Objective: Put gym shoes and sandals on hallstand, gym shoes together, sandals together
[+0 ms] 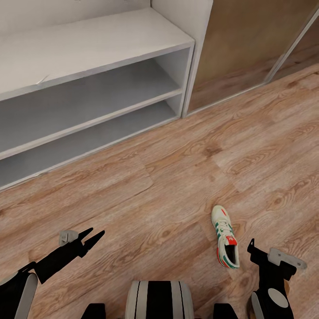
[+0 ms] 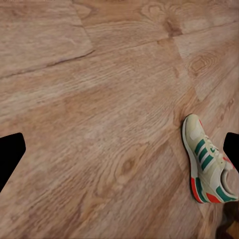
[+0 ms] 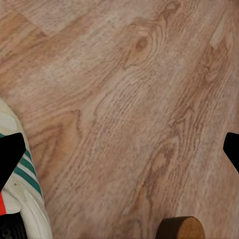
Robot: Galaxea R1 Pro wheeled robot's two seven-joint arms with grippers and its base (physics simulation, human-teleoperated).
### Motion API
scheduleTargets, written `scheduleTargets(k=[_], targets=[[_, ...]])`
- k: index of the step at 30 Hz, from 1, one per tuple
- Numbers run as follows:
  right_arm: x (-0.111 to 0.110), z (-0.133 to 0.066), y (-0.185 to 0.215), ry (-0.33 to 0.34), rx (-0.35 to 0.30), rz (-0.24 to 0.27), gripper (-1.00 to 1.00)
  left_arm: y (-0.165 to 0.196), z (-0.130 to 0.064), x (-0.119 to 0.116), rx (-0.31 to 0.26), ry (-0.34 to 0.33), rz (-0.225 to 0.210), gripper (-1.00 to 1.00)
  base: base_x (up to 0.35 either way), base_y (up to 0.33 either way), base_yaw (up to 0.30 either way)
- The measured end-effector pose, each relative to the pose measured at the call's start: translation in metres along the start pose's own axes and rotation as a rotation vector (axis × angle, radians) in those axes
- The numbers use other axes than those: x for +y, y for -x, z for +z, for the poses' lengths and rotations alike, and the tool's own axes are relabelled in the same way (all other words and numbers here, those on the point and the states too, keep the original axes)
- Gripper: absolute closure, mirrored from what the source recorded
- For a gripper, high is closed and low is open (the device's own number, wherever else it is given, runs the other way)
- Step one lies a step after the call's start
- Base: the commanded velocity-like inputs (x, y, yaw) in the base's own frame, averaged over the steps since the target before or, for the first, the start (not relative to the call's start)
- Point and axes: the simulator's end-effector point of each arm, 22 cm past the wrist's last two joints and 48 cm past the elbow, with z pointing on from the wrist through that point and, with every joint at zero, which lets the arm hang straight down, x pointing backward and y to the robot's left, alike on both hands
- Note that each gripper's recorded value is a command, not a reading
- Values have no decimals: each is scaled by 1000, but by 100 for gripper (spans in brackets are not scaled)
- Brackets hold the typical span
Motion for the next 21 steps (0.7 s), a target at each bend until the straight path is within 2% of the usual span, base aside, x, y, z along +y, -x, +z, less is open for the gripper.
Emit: scheduleTargets(k=[6, 21], targets=[[0, 0, 0, 0, 0, 0, -100, 0, 0, 0, 0, 0, 0, -100, -166, -6, 0], [1, 0, -1, 2, 1, 0, -100, 0, 0, -1, -1, -1, 2, -100, -315, 0, 0]])
